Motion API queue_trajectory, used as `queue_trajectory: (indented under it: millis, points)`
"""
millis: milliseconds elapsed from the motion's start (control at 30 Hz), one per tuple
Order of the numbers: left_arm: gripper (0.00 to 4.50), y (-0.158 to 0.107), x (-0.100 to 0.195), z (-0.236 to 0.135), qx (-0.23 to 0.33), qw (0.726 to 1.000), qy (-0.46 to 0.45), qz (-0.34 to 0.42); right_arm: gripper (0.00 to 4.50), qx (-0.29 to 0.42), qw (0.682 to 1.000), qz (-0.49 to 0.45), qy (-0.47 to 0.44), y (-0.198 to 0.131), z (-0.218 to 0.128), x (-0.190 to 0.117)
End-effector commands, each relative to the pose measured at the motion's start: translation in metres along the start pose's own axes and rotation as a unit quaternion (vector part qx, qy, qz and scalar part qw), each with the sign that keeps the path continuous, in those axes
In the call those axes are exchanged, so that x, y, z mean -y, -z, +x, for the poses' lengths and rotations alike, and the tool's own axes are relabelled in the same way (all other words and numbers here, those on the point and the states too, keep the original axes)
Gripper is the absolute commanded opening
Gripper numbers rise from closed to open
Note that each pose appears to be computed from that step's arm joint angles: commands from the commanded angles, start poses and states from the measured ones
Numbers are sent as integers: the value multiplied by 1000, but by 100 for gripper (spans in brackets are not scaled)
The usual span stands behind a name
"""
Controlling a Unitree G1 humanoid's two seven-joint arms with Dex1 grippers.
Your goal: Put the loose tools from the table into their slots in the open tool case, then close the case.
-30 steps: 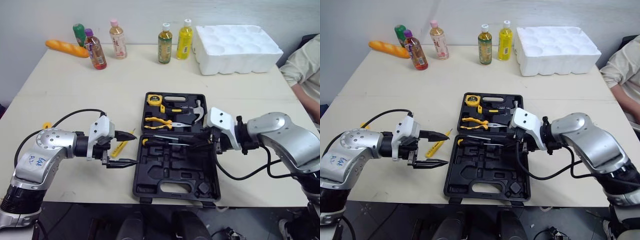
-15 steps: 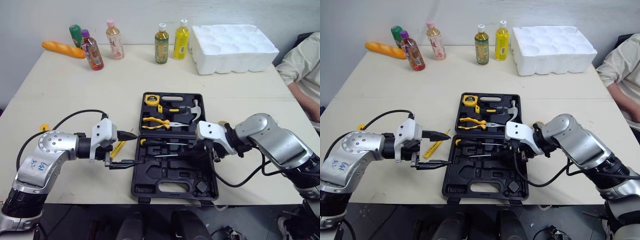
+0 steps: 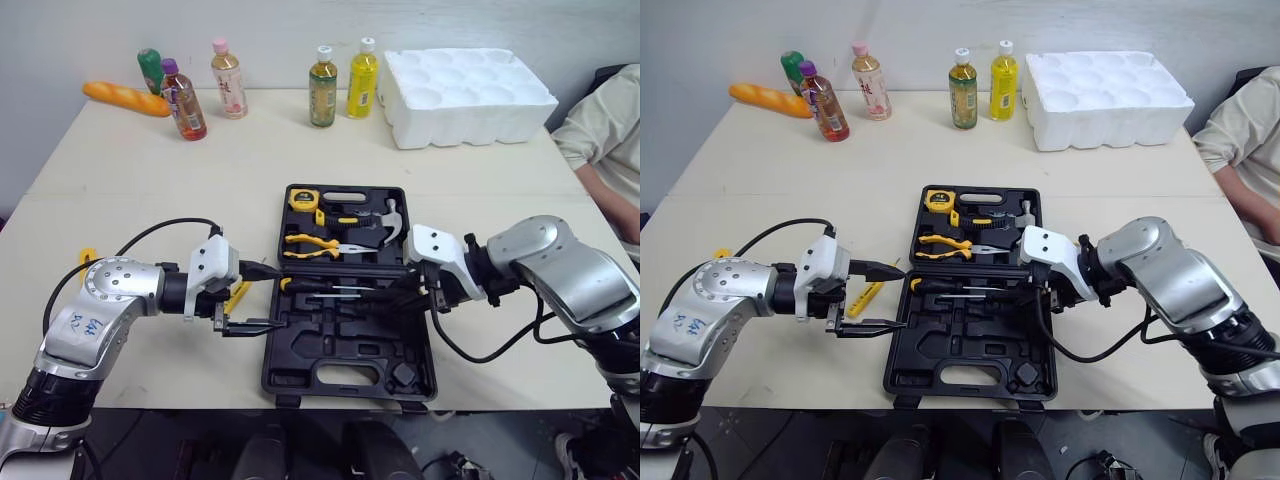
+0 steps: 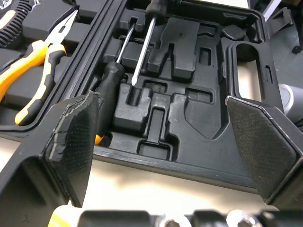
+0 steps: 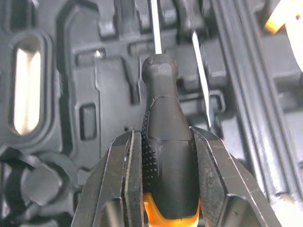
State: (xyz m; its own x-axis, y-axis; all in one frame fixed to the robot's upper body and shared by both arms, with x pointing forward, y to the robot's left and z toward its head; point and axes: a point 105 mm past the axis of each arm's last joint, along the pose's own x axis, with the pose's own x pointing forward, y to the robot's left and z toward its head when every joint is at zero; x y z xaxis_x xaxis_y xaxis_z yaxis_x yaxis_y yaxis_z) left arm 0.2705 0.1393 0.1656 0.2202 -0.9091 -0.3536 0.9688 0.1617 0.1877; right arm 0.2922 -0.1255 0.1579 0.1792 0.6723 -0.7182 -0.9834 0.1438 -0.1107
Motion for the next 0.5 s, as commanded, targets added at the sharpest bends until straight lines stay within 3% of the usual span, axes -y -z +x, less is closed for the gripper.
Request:
queue_trajectory:
  millis: [33,367,500]
  points:
    - [450,-8,1,2,5,1000,9,23,103,-2,1000,-14,11,-2,1,3]
    - [450,-10,-4,5,9,1000,12,26,103,-24,999,-26,13,9,17,4]
    - [450,-12,-3,6,11,999,13,27,291,-7,999,-45,13,-3,7,1]
